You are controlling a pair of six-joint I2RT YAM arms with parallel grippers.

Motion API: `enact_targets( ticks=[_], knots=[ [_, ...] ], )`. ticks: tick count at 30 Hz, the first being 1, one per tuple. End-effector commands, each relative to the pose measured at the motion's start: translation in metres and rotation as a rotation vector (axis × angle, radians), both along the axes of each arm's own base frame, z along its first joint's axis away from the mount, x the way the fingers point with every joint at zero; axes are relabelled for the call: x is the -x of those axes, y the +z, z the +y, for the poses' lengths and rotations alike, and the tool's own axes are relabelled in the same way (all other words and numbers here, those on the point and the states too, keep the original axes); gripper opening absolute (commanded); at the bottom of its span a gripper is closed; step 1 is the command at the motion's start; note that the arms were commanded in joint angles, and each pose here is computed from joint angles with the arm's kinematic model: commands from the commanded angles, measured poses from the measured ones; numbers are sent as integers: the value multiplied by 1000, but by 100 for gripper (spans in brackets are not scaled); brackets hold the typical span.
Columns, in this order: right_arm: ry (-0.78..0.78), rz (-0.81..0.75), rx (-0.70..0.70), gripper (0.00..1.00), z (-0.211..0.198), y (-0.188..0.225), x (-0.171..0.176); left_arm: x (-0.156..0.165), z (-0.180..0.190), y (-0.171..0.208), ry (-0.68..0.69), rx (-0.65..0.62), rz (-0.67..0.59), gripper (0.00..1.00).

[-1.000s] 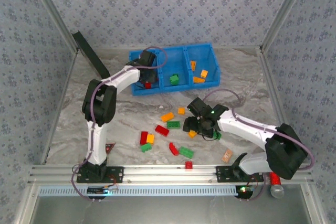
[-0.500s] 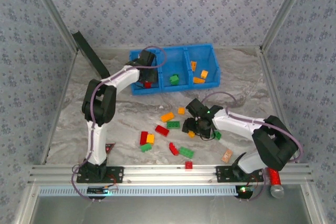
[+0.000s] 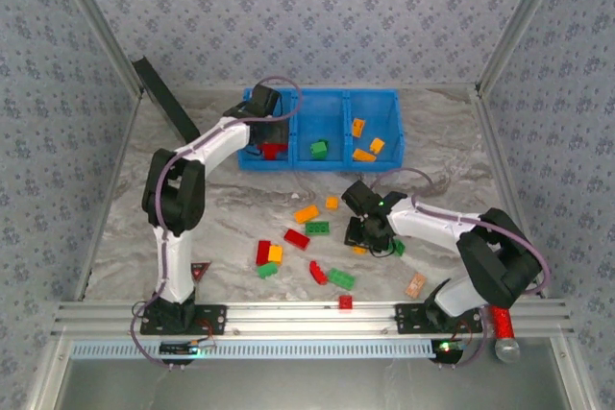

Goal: Sort the legos into containers by color
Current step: Pick up the lego from the bottom-center of the table, then place the lego in the container.

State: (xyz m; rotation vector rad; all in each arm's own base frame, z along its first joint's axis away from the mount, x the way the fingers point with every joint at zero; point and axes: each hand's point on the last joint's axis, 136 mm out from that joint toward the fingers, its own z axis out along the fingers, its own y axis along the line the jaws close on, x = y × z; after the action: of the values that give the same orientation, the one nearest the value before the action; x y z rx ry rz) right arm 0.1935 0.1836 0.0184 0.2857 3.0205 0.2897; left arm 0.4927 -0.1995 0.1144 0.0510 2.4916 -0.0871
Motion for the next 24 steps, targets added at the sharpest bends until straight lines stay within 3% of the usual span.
enact_targets(
  ticks=[1, 7, 12, 18, 24],
  knots=[
    [27, -20, -30, 38, 11, 0, -6, 2, -12, 54, -45, 83, -109, 86],
    [56, -96, -4, 31, 1, 44, -21, 19, -8, 111, -71, 130, -195, 86],
    [77, -206, 9, 30, -22, 97, -53, 65, 12, 140, -67, 103, -211, 86],
    [80, -385, 90, 30, -73, 160, -127, 139, 28, 114, -86, 76, -94, 86],
    [92, -562, 62, 31, -88, 197, -205, 205, 26, 71, -115, 97, 60, 86]
  ],
)
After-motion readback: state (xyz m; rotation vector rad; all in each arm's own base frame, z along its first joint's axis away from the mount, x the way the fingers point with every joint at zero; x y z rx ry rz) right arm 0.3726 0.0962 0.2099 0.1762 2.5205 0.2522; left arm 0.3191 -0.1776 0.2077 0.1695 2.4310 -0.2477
